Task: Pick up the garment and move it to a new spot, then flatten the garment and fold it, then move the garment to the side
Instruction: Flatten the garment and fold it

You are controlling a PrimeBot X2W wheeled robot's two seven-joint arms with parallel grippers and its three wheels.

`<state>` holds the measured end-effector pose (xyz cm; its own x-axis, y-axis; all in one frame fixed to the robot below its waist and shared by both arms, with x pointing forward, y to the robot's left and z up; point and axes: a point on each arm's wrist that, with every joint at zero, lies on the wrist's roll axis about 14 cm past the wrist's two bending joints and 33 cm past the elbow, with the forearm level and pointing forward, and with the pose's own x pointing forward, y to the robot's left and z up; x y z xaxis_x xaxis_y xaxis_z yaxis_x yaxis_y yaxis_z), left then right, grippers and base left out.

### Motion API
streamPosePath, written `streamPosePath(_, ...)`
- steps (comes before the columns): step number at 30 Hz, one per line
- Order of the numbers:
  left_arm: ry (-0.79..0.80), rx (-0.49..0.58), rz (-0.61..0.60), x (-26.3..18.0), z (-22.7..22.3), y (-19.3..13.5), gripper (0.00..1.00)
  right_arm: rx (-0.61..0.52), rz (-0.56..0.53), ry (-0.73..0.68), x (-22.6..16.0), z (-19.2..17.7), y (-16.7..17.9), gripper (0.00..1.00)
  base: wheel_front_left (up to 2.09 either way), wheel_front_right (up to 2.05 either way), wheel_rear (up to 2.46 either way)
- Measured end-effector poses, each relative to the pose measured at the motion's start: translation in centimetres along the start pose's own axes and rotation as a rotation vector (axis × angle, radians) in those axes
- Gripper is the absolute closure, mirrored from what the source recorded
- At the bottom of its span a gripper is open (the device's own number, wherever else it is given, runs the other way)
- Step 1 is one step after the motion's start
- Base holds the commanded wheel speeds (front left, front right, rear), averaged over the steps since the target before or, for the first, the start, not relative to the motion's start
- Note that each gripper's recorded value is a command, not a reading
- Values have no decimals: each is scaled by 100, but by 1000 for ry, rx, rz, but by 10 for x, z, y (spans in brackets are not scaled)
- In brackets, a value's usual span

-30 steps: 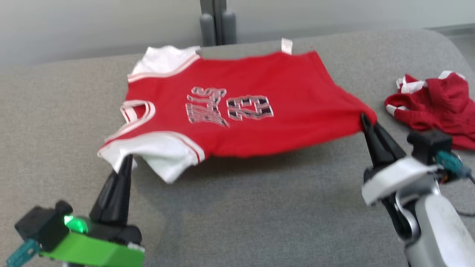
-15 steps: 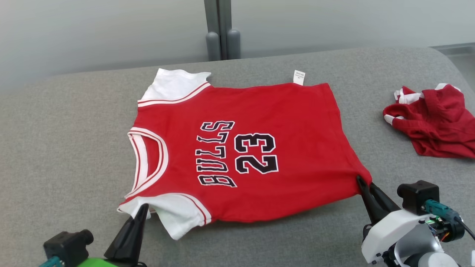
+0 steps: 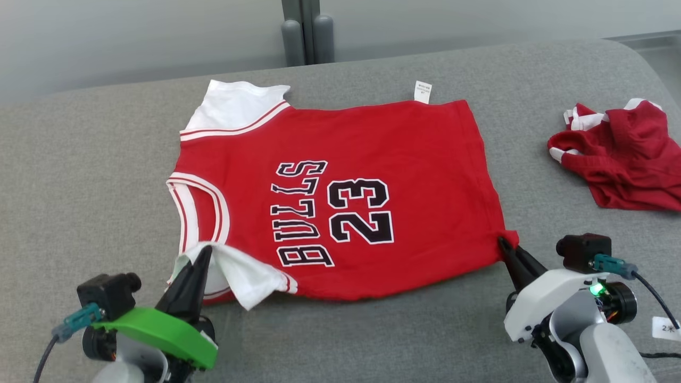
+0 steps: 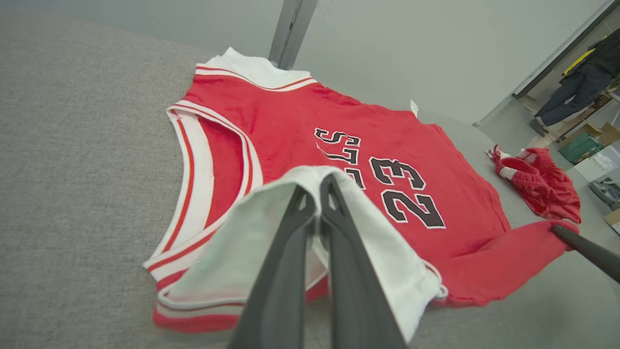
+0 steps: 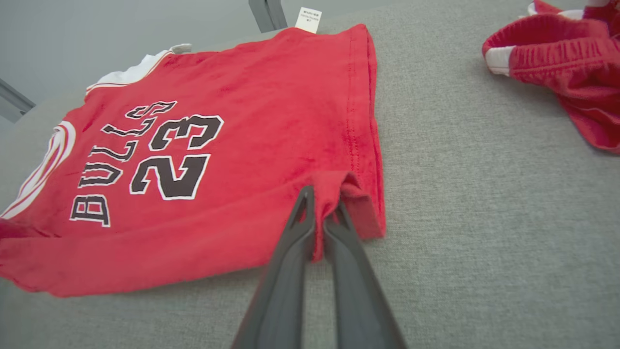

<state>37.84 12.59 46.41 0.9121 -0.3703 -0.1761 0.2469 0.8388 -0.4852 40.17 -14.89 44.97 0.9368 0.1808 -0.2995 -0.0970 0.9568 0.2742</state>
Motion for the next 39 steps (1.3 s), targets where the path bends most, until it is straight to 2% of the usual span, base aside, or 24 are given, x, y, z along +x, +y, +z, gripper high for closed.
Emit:
streamPosePath(5, -40, 45, -13, 31, 11, 2, 100, 63, -20, -23, 17, 3, -10, 100, 0, 0, 0)
streamPosePath(18, -64, 115, -1, 84, 16, 16, 100, 60, -23, -50, 56, 9, -13, 100, 0, 0, 0)
streamPosePath(19, -65, 119, 4, 86, 16, 18, 100, 59, -23, -55, 59, 9, -13, 84, 0, 0, 0)
streamPosePath(20, -77, 116, 19, 91, 17, 22, 35, 44, -16, -91, 65, 16, -11, 0, 0, 0, 0)
streamPosePath(21, -85, 119, 18, 93, 18, 21, 0, 38, -9, -106, 66, 18, -9, 0, 0, 0, 0)
streamPosePath(28, -231, 104, -7, 90, 57, 6, 0, -15, -20, -263, 60, 48, -12, 0, 0, 0, 0)
streamPosePath(34, -236, 71, 30, 61, 45, 14, 0, -80, -49, -329, 35, 58, -19, 0, 0, 0, 0)
streamPosePath(39, -146, 18, 149, 30, 18, 45, 0, -123, -80, -283, 14, 43, -27, 0, 0, 0, 0)
